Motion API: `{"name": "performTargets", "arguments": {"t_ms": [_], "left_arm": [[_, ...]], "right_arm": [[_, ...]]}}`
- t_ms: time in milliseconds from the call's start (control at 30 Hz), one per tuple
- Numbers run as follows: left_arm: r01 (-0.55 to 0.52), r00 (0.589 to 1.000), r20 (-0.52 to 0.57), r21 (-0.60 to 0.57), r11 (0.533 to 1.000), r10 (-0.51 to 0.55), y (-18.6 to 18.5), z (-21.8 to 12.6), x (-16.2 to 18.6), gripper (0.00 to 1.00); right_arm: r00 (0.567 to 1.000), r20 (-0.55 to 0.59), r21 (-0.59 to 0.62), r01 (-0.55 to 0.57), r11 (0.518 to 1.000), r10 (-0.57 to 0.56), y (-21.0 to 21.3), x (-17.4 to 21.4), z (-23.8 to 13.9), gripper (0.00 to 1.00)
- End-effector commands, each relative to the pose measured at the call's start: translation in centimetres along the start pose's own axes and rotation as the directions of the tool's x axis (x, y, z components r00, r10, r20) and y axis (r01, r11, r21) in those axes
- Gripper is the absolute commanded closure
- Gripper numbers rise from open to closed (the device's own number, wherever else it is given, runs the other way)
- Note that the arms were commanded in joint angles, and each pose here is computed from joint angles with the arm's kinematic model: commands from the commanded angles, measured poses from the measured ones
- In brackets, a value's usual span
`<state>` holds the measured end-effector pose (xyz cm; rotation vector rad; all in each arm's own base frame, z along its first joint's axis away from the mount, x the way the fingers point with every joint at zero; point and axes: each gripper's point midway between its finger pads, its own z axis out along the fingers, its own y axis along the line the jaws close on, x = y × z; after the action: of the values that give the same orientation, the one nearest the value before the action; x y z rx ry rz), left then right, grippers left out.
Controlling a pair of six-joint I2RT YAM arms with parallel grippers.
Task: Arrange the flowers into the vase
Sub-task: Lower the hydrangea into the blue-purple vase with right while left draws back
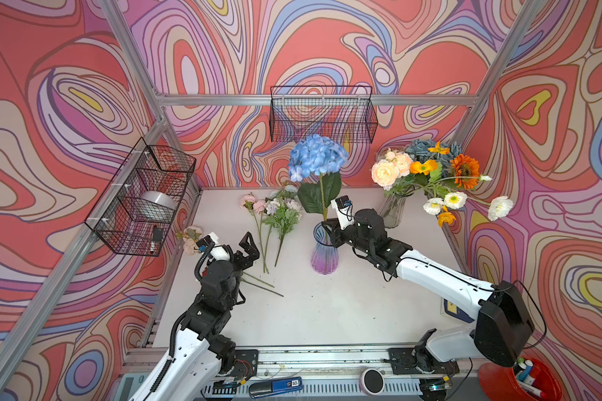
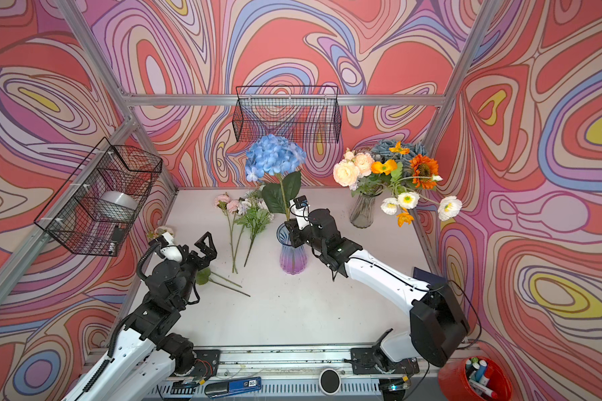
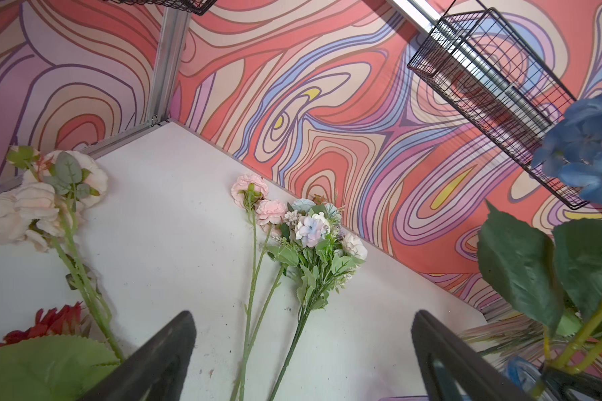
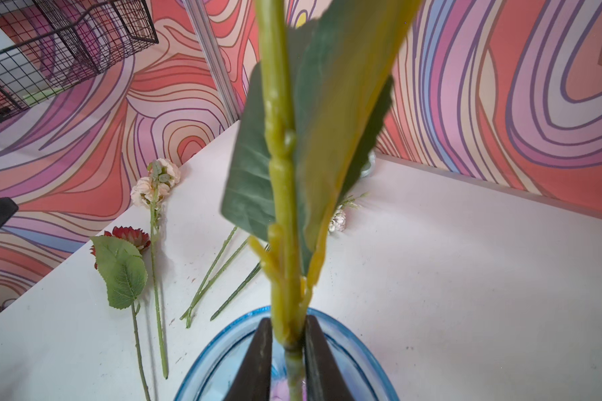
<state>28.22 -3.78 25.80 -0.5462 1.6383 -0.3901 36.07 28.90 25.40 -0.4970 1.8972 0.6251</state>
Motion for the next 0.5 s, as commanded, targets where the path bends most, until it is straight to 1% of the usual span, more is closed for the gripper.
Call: {"name": "performTargets", "arguments": {"t_ms": [0,67,167,200,233,300,333,400,433,467], "left_arm": [[-0.003,1.0,-0.023,-0.017,1.0,0.002,0.3,-0.1,0.0,0.0],[0.008,0.999,-0.038,-0.021,1.0,-0.008,0.4,-0.1,0.3,0.0],[0.015,0.997,-0.075,-0.055,0.998,-0.019,1.1,0.1,1.3,0.0],[0.03,0.997,-0.068,-0.058,0.998,-0.034,0.7,0.0,0.6,0.0],[0.028,0.996,-0.082,-0.074,0.997,-0.034,0.9,0.1,0.8,0.0],[0.004,0.993,-0.115,-0.101,0.995,-0.016,1.2,0.5,1.5,0.0],[-0.019,0.991,-0.137,-0.114,0.993,0.003,1.3,0.8,2.0,0.0],[-0.08,0.981,-0.185,-0.133,0.988,0.055,1.4,1.7,2.8,0.0],[-0.115,0.974,-0.212,-0.132,0.985,0.085,1.3,2.3,3.4,0.0],[-0.141,0.965,-0.238,-0.134,0.981,0.107,1.3,2.9,3.9,0.0]], "right_arm": [[1.0,0.008,-0.015,0.003,1.0,-0.003,0.6,-0.5,-0.8,0.67],[1.0,0.004,-0.013,0.009,1.0,-0.009,0.7,-0.9,-1.3,0.58],[1.0,-0.001,-0.007,0.017,1.0,-0.017,0.8,-1.4,-2.2,0.53],[1.0,-0.003,0.001,0.018,1.0,-0.018,0.7,-1.6,-2.6,0.51],[1.0,0.0,0.012,0.02,1.0,-0.02,0.6,-1.8,-3.1,0.5],[1.0,0.001,0.03,0.021,0.999,-0.021,0.3,-2.0,-3.9,0.47],[1.0,0.003,0.038,0.021,0.999,-0.021,0.2,-2.1,-4.3,0.43],[1.0,0.003,0.066,0.019,0.998,-0.019,-0.2,-2.0,-5.0,0.34],[1.0,0.006,0.093,0.011,0.996,-0.011,-0.7,-2.0,-5.3,0.26],[1.0,0.01,0.118,0.004,0.993,-0.005,-1.1,-2.0,-5.5,0.16]]}}
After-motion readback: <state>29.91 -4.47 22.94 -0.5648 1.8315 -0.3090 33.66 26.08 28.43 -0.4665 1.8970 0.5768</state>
